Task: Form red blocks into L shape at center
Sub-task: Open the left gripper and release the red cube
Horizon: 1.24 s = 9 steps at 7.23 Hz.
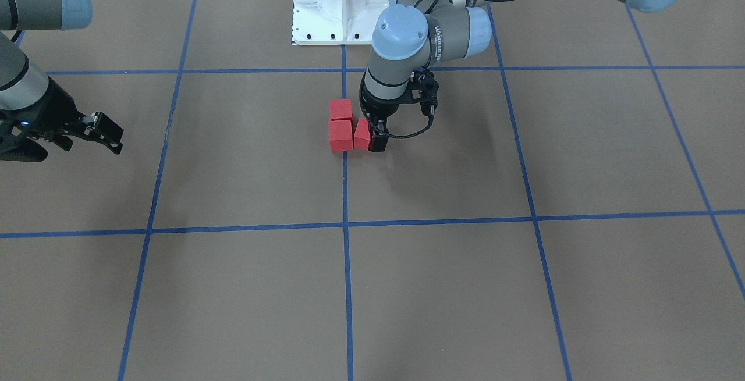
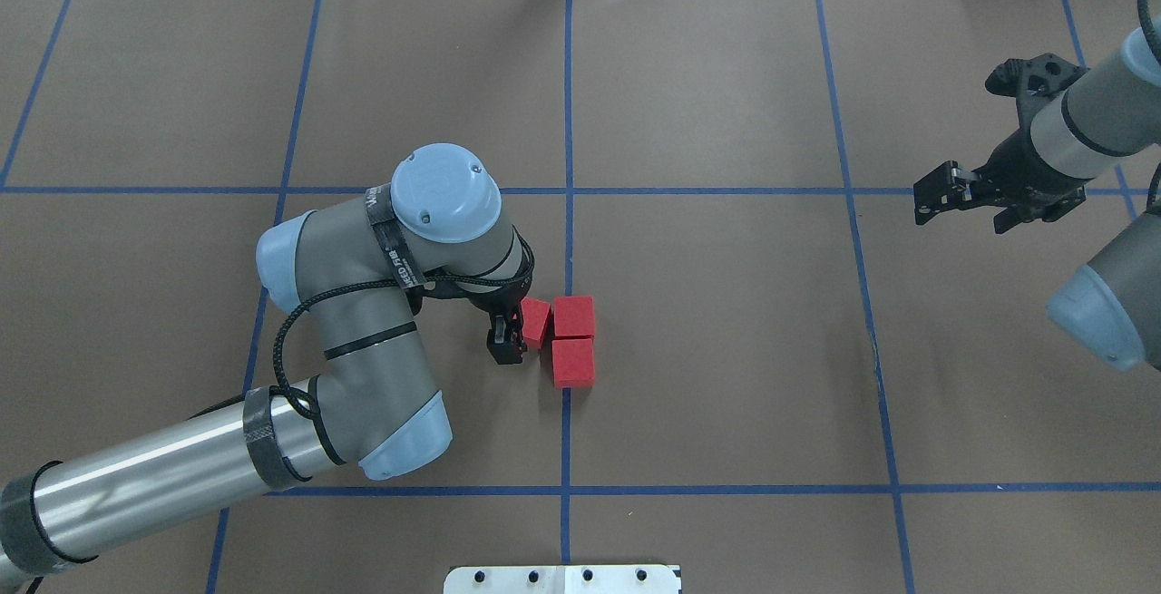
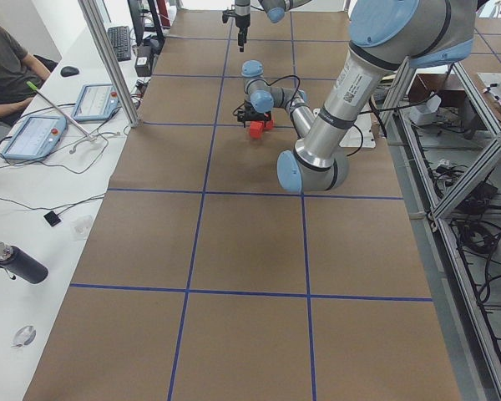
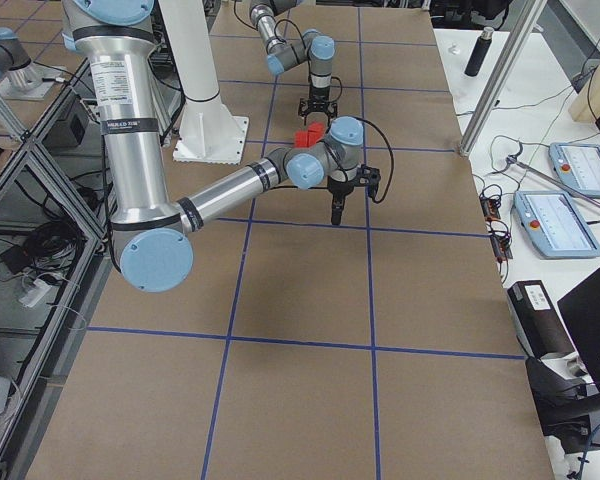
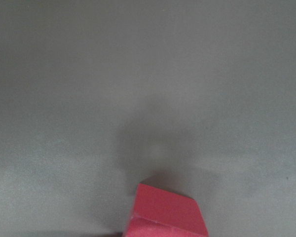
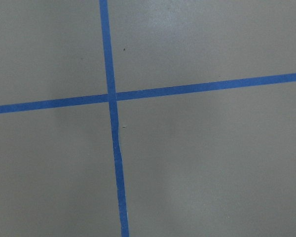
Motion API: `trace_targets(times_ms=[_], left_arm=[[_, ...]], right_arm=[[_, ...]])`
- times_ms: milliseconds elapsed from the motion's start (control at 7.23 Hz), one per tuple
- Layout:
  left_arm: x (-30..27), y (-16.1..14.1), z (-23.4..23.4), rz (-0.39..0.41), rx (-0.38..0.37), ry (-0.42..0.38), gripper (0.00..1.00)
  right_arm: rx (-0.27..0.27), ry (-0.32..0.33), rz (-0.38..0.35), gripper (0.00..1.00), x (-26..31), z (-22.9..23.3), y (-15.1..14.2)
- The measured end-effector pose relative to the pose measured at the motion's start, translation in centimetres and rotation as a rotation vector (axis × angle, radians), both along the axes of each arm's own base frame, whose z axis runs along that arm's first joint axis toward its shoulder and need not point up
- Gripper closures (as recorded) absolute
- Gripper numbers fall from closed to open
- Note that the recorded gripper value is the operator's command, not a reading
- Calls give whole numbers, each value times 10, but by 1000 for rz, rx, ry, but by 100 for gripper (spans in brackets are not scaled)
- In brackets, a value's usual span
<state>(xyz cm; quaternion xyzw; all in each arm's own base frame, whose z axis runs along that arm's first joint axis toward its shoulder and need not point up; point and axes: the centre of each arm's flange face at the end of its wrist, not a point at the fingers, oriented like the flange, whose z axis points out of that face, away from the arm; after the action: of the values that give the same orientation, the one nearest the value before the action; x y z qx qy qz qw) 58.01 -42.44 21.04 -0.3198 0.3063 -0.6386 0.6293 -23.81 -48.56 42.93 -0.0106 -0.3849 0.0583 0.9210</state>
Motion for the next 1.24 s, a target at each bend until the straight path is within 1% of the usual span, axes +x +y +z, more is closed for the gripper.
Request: trace_targets(times_ms=[553, 1245], left_arm=[[-14, 12, 26, 18, 1, -18, 0], [-5, 27, 27, 44, 2, -17, 0]], right_arm=[[0, 0, 0, 0, 0, 0, 0], [-1, -1, -1, 0, 0, 0, 0]])
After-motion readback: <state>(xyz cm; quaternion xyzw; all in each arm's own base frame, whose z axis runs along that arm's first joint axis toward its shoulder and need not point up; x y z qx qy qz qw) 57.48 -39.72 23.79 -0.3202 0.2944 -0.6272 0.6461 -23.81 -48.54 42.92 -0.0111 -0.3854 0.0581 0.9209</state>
